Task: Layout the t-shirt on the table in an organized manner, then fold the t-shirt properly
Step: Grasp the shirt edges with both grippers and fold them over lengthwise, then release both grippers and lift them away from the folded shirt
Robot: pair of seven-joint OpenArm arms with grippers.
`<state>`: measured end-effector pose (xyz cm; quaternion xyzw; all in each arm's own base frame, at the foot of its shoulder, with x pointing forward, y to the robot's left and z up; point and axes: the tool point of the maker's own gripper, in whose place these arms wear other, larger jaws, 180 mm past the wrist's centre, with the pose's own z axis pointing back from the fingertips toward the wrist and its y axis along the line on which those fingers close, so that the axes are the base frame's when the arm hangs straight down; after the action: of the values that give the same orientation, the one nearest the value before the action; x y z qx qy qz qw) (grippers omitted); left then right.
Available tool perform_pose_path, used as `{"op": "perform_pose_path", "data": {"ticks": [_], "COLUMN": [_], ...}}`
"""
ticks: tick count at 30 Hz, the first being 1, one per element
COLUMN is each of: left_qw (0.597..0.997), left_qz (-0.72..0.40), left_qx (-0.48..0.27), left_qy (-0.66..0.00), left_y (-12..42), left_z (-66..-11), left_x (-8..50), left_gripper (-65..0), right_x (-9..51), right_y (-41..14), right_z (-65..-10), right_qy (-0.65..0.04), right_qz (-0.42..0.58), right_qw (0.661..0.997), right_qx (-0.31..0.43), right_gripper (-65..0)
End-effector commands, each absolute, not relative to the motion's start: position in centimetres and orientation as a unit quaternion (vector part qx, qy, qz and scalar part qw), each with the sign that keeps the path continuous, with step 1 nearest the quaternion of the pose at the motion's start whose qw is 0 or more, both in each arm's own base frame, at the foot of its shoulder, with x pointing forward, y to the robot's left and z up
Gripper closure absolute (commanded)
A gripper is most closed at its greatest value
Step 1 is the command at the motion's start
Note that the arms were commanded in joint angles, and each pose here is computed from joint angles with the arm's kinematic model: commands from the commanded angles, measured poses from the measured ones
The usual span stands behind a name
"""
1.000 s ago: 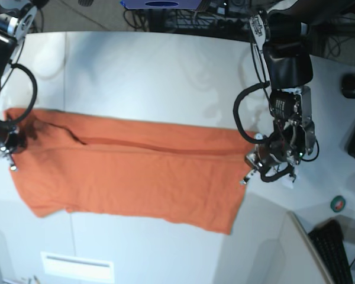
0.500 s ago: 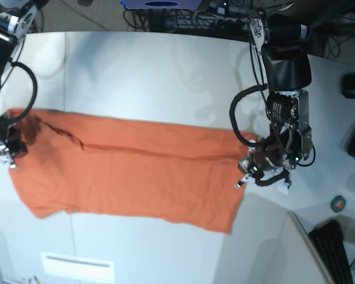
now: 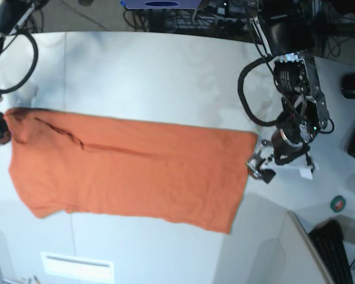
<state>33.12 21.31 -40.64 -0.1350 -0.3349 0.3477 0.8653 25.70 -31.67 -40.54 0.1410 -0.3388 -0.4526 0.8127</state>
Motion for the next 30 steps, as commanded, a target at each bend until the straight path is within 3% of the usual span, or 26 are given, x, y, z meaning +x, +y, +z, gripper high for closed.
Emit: {"op": "perform_pose_path", "data": {"ticks": [1, 8, 11, 15, 25, 27, 30], "left_qw": [0.855, 0.870, 0.871, 0.870, 0.886, 0.888, 0.891], "left_qz": [0.348, 0.372, 0.365, 0.377, 0.345, 0.349, 0.353], "left_qx": [-0.130, -0.120, -0.115, -0.104, -0.119, -0.120, -0.122], "left_qy": [-0.361, -0.300, -0.309, -0.301, -0.285, -0.274, -0.260], "left_y": [22.4, 22.5, 22.6, 22.8, 20.1, 19.9, 19.6], "left_z": [-39.3, -43.7, -44.7, -46.6, -47.5, -48.1, -48.9], "left_x": [33.9, 30.9, 30.9, 30.2, 31.7, 31.5, 31.7], "left_gripper": [-59.6, -59.6, -59.6, -59.4, -59.1, -55.0, -42.9], "right_x": [25.8, 21.6, 21.5, 21.8, 23.6, 23.8, 24.2], "right_y": [-32.1, -30.9, -30.4, -30.9, -32.8, -32.7, -32.8], "right_z": [-39.5, -43.9, -45.8, -47.3, -49.0, -48.8, -48.7], "right_qy": [-0.357, -0.304, -0.279, -0.257, -0.258, -0.260, -0.263], "right_qz": [-0.446, -0.525, -0.544, -0.557, -0.581, -0.579, -0.579], "right_qw": [0.809, 0.780, 0.774, 0.772, 0.756, 0.756, 0.755], "right_qx": [0.137, 0.151, 0.163, 0.168, 0.158, 0.160, 0.161], "right_gripper": [-34.7, -35.6, -40.7, -41.9, -42.0, -42.0, -42.0]}}
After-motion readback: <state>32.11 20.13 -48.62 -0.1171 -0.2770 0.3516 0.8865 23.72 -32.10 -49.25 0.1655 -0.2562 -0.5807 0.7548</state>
